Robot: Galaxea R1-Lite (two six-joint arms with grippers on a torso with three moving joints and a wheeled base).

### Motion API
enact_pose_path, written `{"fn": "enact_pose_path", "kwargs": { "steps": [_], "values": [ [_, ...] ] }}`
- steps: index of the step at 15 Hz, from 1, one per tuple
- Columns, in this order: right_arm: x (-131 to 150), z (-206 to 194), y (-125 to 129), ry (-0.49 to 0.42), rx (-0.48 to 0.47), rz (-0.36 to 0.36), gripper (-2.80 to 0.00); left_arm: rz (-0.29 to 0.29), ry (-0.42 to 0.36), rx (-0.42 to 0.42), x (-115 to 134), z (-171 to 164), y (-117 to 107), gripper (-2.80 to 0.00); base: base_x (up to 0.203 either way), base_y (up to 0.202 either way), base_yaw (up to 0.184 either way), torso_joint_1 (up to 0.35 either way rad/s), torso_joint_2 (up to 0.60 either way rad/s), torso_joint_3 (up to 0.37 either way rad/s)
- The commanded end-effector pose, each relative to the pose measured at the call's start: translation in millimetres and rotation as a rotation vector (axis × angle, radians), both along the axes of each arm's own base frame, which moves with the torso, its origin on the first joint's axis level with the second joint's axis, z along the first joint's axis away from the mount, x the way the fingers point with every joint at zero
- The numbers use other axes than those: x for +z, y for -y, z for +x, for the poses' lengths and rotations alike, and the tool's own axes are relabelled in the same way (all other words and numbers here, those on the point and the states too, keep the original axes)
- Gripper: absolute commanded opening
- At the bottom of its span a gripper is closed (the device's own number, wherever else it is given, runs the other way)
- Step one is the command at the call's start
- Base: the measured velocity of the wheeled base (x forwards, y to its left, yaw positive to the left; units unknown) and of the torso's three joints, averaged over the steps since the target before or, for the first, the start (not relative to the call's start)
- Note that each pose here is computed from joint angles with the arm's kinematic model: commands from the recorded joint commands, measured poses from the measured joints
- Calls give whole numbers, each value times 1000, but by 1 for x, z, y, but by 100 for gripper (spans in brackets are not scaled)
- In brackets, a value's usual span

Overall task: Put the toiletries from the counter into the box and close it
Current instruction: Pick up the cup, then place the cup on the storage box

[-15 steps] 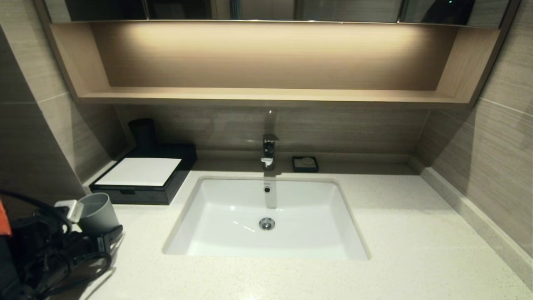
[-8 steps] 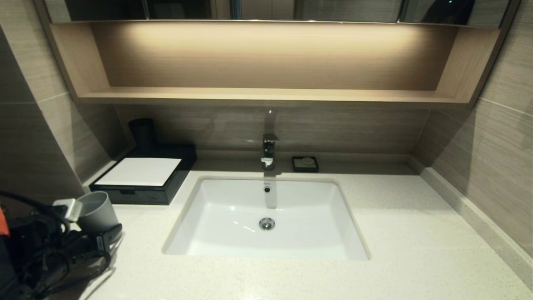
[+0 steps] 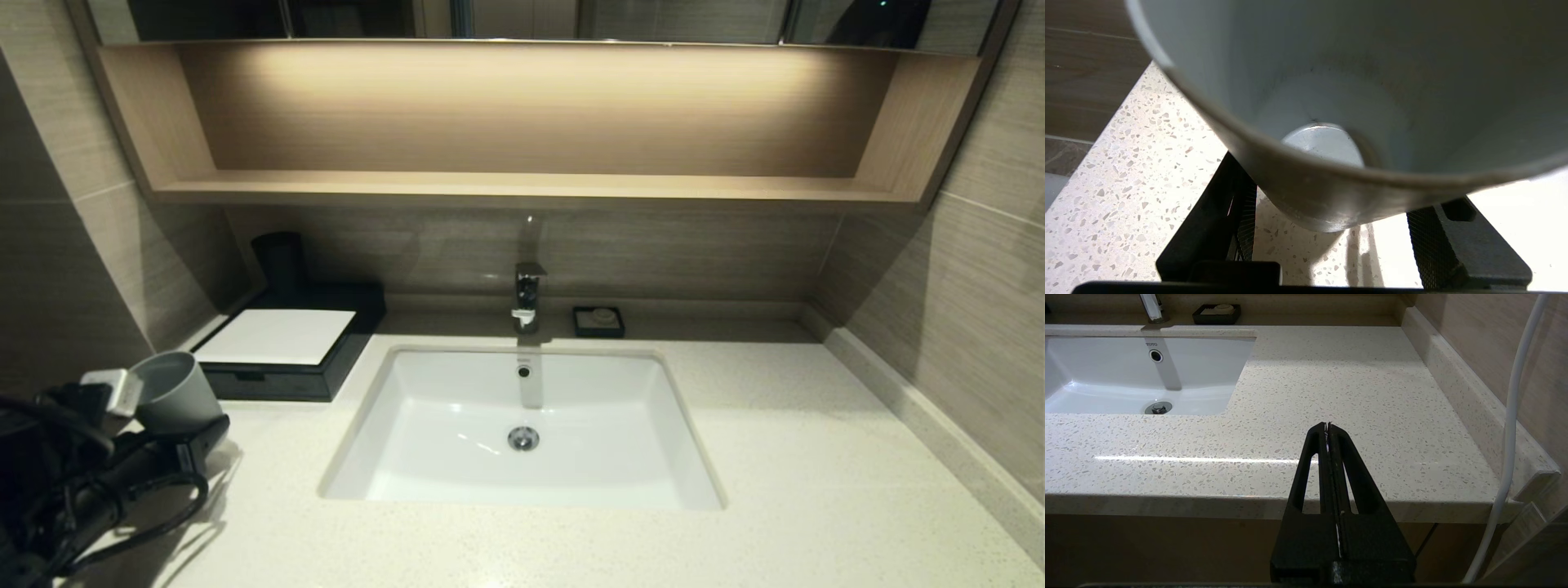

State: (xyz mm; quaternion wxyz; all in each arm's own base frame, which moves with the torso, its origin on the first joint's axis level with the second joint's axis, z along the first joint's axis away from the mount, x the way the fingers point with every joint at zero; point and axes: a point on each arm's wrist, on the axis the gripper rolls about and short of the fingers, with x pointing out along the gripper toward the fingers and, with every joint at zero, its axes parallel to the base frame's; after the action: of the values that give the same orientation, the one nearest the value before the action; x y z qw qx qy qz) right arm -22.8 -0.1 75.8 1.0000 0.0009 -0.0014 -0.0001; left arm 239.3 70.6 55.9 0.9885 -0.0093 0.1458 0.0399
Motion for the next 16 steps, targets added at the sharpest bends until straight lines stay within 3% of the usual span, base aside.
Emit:
{"fn": "enact_pose_path", "kwargs": {
  "steps": [1,7,9,13,16],
  "values": [
    [0,0,0,0,0,0,-280,19,59,0,14,-5,1,-280,0,0,0,0,0,0],
    [0,0,0,0,0,0,-280,73,227,5,58,-15,4,-280,0,0,0,0,0,0],
    [0,0,0,1,0,0,-280,73,228,6,77,-11,2,-280,0,0,0,0,0,0],
    [0,0,0,0,0,0,-280,44,152,1,113,0,0,-280,0,0,0,0,0,0],
    [0,0,0,0,0,0,-280,43,140,-30,123,13,12,-280,0,0,0,0,0,0]
  ]
}}
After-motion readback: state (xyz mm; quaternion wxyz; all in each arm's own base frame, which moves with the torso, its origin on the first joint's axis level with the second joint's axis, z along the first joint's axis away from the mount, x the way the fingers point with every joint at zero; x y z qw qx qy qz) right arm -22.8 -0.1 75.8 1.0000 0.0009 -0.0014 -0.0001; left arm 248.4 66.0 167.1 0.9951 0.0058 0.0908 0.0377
